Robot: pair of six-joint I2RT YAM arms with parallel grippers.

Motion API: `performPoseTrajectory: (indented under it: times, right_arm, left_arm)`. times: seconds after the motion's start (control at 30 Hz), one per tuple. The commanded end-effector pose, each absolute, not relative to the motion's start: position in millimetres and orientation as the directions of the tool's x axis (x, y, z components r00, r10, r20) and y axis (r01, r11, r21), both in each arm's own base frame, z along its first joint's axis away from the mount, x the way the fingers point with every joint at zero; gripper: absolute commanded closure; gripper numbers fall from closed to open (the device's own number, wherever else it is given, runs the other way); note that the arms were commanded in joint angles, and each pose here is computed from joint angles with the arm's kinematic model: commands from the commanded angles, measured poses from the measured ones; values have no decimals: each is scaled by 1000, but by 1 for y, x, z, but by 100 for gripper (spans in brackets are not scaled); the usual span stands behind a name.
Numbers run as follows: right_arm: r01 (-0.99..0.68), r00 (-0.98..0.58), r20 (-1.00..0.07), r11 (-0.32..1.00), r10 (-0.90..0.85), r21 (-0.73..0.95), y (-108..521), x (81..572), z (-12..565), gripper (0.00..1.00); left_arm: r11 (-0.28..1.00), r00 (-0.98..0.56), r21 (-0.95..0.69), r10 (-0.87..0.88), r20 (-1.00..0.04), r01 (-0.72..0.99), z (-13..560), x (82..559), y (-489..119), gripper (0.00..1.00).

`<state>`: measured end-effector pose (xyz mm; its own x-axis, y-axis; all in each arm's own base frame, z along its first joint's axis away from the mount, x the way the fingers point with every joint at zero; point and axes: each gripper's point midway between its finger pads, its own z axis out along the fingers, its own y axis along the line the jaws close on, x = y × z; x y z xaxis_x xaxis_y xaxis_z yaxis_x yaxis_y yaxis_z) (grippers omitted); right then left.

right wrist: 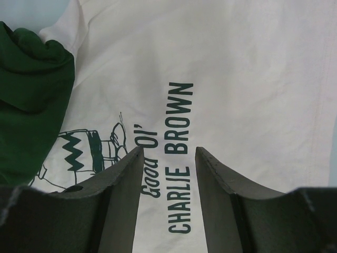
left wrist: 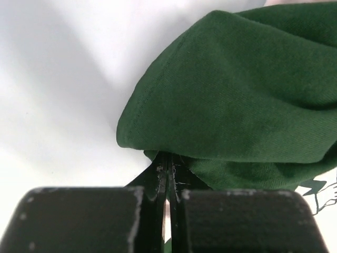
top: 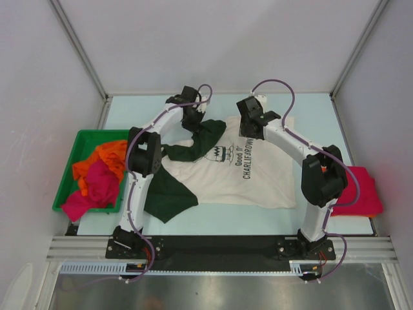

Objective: Fold and stack the t-shirts
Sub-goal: Flatten out the tshirt

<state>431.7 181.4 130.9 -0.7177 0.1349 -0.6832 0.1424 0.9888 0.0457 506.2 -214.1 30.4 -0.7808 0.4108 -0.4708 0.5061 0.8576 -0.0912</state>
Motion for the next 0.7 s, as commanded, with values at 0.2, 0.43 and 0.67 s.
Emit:
performPoseTrajectory:
  times: [0.2, 0.43, 0.67]
  right_arm:
    - [150, -678, -713, 983, 178, 103, 185, 434, 148, 51]
    - [150, -680, -711, 983, 179, 103, 184, 431, 146, 51]
    - [154, -687, -705, 983, 177, 96, 180, 427, 142, 51]
  left_arm:
    - [904, -639, 5, 306, -706, 428, 159, 547, -184, 100]
    - [961, -619, 90, 239, -748, 263, 180, 585, -128, 100]
    - [960, -573, 277, 247, -781, 36, 196, 624, -52, 100]
